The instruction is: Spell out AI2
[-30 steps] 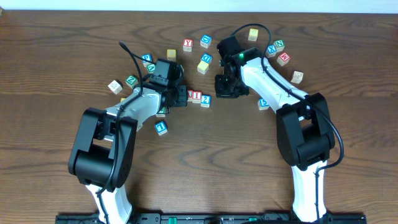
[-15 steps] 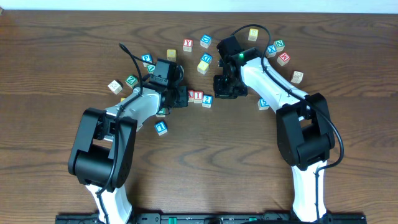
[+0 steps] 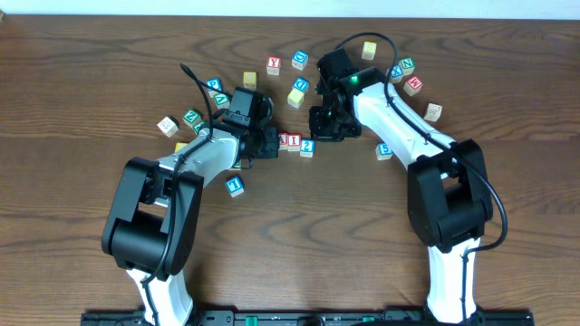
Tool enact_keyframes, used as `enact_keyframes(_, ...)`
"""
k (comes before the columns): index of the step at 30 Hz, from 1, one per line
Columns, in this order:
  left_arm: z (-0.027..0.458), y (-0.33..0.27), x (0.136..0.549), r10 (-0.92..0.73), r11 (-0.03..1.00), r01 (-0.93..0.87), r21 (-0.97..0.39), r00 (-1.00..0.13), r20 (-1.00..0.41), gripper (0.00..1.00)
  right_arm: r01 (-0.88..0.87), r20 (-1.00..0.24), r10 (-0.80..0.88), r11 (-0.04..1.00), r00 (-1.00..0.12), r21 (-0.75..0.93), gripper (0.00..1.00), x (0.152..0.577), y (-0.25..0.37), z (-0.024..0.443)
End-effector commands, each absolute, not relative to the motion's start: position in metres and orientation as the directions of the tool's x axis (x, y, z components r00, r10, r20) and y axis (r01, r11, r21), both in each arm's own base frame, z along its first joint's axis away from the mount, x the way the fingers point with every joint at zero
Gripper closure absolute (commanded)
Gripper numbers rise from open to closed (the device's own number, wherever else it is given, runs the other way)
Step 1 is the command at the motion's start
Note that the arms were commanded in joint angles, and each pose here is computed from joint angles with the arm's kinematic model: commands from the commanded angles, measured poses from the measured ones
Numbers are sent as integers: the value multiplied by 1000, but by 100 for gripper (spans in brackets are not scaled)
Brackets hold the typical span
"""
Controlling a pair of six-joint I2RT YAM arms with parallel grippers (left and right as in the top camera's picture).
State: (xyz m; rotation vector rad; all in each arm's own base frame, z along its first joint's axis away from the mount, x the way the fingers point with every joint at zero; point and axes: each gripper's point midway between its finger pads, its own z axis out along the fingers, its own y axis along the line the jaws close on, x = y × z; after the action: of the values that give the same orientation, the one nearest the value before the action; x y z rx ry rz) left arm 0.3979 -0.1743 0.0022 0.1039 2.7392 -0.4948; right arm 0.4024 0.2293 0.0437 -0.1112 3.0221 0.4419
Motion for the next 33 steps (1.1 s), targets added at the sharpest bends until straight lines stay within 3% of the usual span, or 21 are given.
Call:
enact_keyframes(1, 8, -171, 398, 3, 941, 125, -313, -931, -364, 93, -127, -125, -92, 943, -988, 309, 99, 399, 240, 64)
enact_keyframes(12, 8, -171, 398, 3, 941, 125, -313, -932, -363, 93, -169, -60, -158, 932, -986, 319, 99, 367, 264, 53)
enact_keyframes(33, 8, -171, 398, 5, 941, 128, -312, -931, -364, 93, -141, -50, -133, 957, -990, 253, 99, 359, 257, 34)
